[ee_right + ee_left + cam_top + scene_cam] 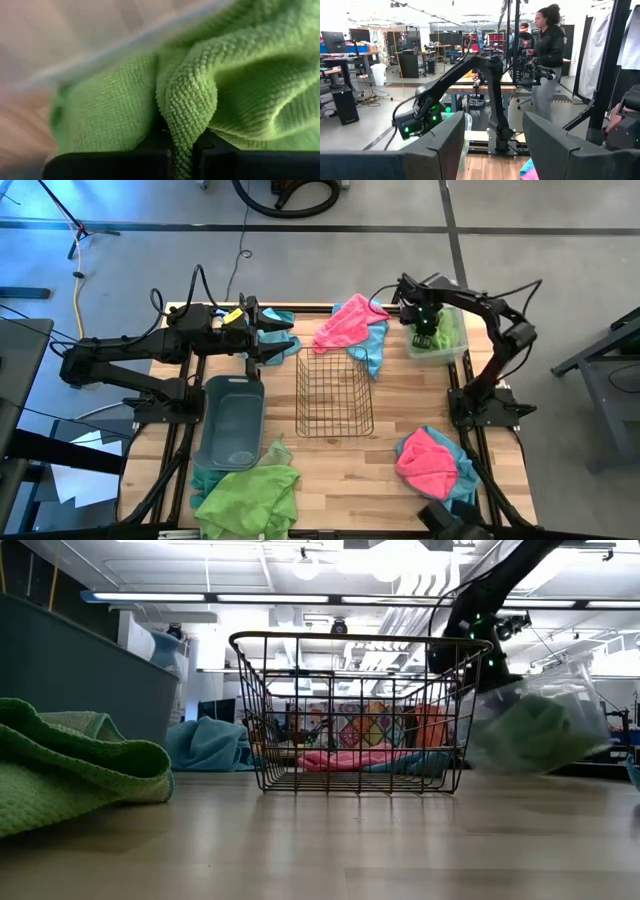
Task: Sort microfiber towel by color & place in baskets
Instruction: Put the green towel into the transparent bin
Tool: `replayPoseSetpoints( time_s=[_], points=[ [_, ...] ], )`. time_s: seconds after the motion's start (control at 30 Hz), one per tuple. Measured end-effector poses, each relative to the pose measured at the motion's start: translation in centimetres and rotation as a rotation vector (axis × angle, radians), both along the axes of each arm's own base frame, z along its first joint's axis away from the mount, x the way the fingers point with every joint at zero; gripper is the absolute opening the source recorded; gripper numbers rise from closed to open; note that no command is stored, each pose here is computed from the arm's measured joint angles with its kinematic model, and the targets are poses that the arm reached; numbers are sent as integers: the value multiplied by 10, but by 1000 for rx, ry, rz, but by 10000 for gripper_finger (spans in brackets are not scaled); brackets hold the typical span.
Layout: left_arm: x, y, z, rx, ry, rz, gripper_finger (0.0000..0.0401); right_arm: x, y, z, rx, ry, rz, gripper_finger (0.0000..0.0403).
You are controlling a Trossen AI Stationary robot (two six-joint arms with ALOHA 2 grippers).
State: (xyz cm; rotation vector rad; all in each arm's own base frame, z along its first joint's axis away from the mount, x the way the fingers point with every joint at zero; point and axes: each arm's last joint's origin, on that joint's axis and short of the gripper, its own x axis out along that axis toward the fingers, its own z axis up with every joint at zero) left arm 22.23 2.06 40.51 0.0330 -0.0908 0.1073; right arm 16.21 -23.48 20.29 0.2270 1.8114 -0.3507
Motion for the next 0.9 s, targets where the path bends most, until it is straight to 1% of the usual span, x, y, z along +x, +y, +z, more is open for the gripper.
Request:
replayPoseSetpoints(
  time_s=[0.13, 0.3, 0.43, 0.53, 0.6, 0.7, 0.83, 0.9],
  points=[
    [0, 0, 0, 1, -2, 0, 188, 1, -2, 0, -22, -4, -1, 4],
    [0, 0, 1, 1, -11, 5, 188, 0, 0, 1, -6, -2, -3, 18],
    [0, 1, 1, -1, -12, 28, 188, 0, 4, 9, -11, -47, -2, 28],
    [0, 1, 1, -1, -12, 30, 188, 0, 6, 16, -46, -88, -4, 46],
    [0, 1, 1, -1, -12, 30, 188, -1, 8, 21, -62, -100, -4, 65],
    [0, 1, 1, -1, -12, 30, 188, -4, 9, 27, -97, -93, -16, 104],
    [0, 1, 2, -1, -16, 30, 188, -8, 13, 36, -161, -46, -26, 171],
    [0, 1, 2, -1, -17, 30, 188, -11, 15, 40, -164, -38, -21, 205]
  ],
)
